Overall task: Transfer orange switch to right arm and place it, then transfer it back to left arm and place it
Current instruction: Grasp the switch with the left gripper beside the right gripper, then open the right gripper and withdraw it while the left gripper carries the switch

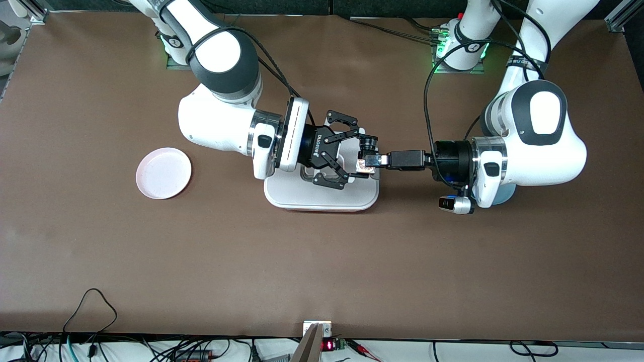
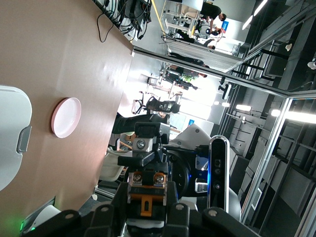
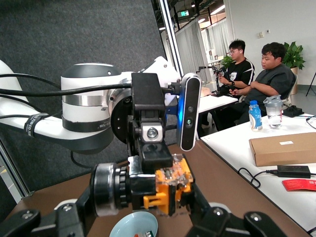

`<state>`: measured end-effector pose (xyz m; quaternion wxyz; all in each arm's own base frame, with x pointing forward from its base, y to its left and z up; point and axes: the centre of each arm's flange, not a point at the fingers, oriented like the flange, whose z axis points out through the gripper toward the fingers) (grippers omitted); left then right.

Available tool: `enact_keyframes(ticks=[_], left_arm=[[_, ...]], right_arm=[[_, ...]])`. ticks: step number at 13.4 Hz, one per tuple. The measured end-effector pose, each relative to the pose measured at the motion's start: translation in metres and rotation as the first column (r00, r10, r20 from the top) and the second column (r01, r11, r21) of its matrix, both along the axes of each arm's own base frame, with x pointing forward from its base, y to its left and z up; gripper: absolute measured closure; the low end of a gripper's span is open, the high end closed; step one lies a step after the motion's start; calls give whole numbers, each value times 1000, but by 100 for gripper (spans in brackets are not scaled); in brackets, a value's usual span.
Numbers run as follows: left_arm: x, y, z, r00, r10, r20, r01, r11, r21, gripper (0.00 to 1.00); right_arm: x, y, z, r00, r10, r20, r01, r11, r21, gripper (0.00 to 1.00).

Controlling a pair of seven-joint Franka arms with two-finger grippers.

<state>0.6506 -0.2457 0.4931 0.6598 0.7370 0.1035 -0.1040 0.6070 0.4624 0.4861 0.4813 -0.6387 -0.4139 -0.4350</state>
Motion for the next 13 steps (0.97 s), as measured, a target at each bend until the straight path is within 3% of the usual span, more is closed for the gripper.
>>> enact_keyframes(ticks=[2,5,9,13], left_arm=[[0,0,0,1000,0,-1,0,1000,0,66],[-1,-3,3,1000,-3,-4,3,1000,-2,66],[-1,-2,3,1000,-6,-2,6,1000,6,66],[-1,0,17,990,-98,106,71,969,236,66]], right_arm=[[0,0,-1,1000,-2,-6,2,1000,5,26],[-1,3,-7,1000,-4,-29,4,1000,17,0],[3,-2,-8,999,-15,-29,16,1000,16,0],[9,-25,-19,999,-31,-18,30,999,-23,0]])
